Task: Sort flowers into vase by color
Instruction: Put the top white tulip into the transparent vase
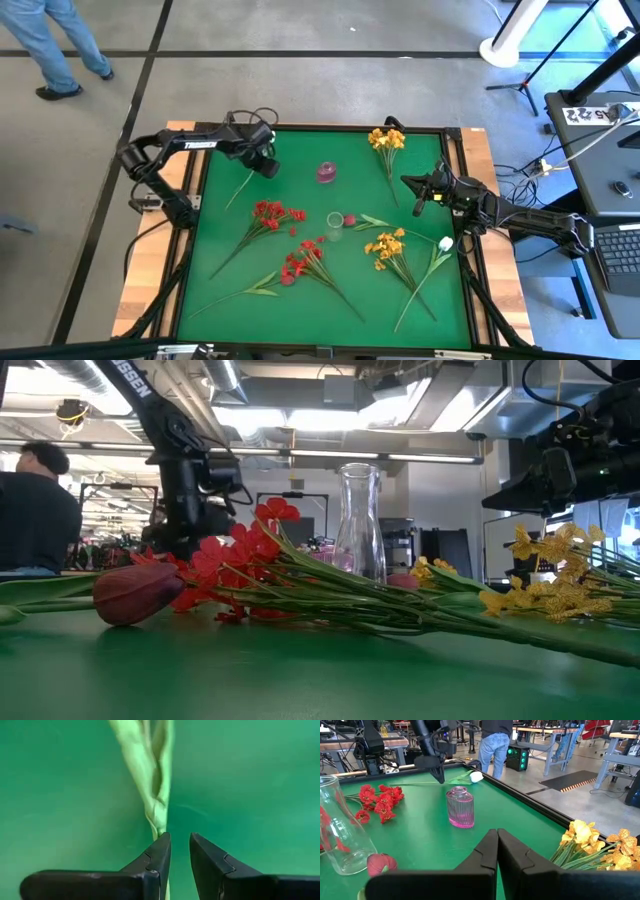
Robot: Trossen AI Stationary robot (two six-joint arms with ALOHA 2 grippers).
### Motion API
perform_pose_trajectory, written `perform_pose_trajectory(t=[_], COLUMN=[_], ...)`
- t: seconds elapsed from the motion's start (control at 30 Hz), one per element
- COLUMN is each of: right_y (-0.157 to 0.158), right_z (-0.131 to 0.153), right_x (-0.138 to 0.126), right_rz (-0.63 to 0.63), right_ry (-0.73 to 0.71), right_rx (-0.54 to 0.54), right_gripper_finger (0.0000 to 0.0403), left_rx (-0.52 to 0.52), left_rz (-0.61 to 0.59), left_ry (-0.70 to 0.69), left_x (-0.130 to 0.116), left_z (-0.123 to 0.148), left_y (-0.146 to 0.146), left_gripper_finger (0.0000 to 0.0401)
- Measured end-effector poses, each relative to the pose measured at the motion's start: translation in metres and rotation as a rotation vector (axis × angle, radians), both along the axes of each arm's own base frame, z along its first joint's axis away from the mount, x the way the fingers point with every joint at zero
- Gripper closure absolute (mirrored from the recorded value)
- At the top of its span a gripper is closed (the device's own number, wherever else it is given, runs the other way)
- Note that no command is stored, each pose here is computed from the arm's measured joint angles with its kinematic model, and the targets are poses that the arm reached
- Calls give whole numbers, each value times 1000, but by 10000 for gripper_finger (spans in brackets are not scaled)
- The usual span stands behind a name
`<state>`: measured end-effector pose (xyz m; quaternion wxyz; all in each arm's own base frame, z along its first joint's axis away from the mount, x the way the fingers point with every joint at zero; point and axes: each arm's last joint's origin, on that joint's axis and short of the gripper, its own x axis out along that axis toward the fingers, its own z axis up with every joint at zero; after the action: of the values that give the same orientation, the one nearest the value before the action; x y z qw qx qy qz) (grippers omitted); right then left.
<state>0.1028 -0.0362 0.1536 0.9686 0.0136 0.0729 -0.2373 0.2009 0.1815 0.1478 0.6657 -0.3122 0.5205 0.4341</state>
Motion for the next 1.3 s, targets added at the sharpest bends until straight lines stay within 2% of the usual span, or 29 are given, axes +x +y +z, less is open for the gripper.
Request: perform_pose_trajectory(t=[0.13, 0.3, 0.43, 0.57, 0.87, 1.0, 1.3], right_y=[0, 0, 0, 0, 0, 0, 0], right_z=[0, 0, 0, 0, 0, 0, 0], right_x=[0, 0, 0, 0, 0, 0, 0], right_rz=[0, 0, 0, 0, 0, 1, 0], right_ry=[0, 0, 0, 0, 0, 0, 0], right_rx=[0, 0, 0, 0, 0, 0, 0], right_gripper_finger=[393, 393, 393, 393, 393, 393, 393], left_rx=[17, -55, -63, -32, 14, 20, 7], left_rz=[64, 80, 57, 36, -47, -82, -66], left_ry=[49, -23, -54, -42, 112, 166, 219], left_x=[-1, 3, 10, 18, 29, 26, 16], left_z=[-6, -5, 3, 19, 58, 64, 64], left_y=[1, -5, -13, -18, -22, -21, -14], left_gripper_finger=[332, 332, 332, 332, 329, 302, 203])
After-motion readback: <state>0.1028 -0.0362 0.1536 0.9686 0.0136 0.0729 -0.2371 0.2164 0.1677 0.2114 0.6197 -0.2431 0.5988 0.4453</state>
